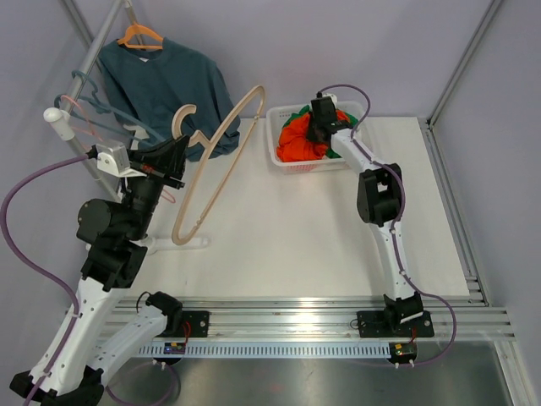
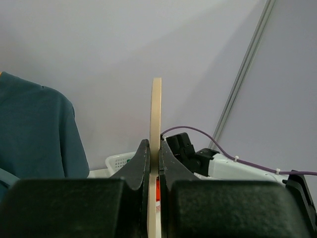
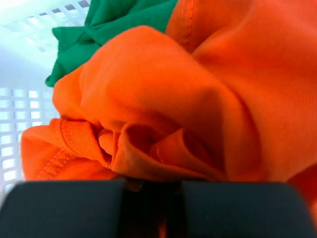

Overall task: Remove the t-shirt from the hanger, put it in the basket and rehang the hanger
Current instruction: Place the tshirt into the basket, then pass the hanger from the left arm to the right

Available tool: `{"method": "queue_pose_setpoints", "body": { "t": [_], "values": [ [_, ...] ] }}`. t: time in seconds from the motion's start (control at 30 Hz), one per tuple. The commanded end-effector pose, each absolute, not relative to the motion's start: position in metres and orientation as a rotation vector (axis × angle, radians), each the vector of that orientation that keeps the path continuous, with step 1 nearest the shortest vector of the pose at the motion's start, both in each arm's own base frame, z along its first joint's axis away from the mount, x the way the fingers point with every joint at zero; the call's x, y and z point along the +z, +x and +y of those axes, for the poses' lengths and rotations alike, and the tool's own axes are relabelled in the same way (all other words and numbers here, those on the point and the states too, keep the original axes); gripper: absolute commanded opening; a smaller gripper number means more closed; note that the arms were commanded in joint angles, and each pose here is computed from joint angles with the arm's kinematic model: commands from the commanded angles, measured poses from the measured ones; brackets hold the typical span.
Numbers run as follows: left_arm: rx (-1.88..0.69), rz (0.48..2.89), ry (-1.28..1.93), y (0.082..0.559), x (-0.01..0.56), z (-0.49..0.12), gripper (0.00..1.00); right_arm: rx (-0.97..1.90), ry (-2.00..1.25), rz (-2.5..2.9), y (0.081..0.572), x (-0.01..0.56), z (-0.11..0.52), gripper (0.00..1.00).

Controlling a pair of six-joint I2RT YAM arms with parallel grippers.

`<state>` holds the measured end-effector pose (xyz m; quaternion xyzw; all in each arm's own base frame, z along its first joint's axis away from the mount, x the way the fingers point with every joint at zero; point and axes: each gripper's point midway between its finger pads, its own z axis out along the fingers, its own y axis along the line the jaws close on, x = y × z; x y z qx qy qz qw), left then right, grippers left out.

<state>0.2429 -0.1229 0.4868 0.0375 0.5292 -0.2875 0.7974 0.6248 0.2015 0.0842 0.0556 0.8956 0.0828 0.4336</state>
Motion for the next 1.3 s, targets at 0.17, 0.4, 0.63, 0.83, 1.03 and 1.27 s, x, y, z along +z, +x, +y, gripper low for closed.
{"method": "queue_pose_setpoints", "body": {
  "t": [0.17,0.4,0.63,0.83,1.03,1.27],
  "values": [
    [-0.645,1.100,0.084,0.240,0.497,-0.125,0.00,0.301,0.154,2.025,0.607,0.224,0.186,0.77],
    [-0.642,1.123,0.086,0.249,0.489,-0.129,0.00,0.434,0.063,1.886,0.552,0.315,0.191,0.98],
    [-0.637,1.173,0.059,0.266,0.478,-0.134,0.00,0.616,-0.172,1.780,0.437,0.355,0.253,0.98],
    [-0.620,1.199,0.037,0.280,0.469,-0.136,0.00,0.821,-0.308,1.743,0.354,0.353,0.309,0.98],
    [-0.580,1.186,-0.009,0.291,0.464,-0.131,0.00,0.931,-0.301,1.720,0.321,0.365,0.339,0.98],
    [-0.545,1.199,-0.016,0.306,0.455,-0.135,0.00,0.966,-0.315,1.738,0.307,0.364,0.378,0.98]
  ]
}}
